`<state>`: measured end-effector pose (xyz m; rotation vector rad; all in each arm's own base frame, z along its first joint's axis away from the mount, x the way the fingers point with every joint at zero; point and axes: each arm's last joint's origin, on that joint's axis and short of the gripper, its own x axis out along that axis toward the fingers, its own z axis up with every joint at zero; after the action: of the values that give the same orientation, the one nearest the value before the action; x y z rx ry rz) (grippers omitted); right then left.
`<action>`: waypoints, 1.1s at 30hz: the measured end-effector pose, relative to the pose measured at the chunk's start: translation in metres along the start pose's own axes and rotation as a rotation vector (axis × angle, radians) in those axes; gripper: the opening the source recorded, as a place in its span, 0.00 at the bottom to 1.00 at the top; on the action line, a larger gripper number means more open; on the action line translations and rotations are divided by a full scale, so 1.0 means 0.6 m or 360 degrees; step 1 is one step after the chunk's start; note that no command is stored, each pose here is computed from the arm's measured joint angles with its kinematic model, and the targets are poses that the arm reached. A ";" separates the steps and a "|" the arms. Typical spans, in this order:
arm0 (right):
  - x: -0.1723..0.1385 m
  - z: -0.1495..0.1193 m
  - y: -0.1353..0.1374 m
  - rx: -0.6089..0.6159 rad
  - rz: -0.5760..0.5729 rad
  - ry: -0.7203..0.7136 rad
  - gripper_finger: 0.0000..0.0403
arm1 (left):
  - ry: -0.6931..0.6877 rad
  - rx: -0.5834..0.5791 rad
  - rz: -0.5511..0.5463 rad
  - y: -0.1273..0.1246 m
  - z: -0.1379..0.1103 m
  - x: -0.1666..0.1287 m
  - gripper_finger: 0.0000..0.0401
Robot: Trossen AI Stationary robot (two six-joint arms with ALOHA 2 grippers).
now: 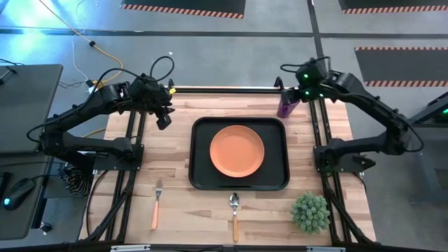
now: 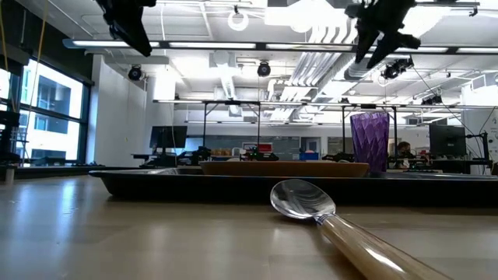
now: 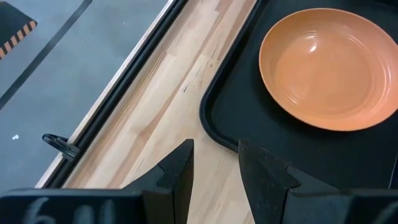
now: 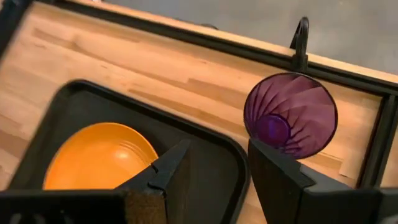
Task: Pick and place plate/cup/fork/spoon on tray
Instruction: Put the purple cup on the black tray to the top right of the orange plate
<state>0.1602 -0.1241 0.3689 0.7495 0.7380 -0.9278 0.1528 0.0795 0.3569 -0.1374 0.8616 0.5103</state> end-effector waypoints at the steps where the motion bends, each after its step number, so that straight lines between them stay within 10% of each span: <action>1: 0.009 0.003 0.000 -0.0008 -0.0009 0.0026 0.38 | 0.0000 -0.0013 0.0000 0.000 0.000 0.000 0.29; 33: 0.195 0.044 -0.018 -0.0148 -0.0286 0.0535 0.38 | -0.0001 -0.0125 0.0001 0.000 0.000 0.000 0.29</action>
<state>0.2038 -0.1990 0.2855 0.7751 1.1516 -0.9318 0.1527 0.0795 0.3570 -0.2087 0.8417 0.5450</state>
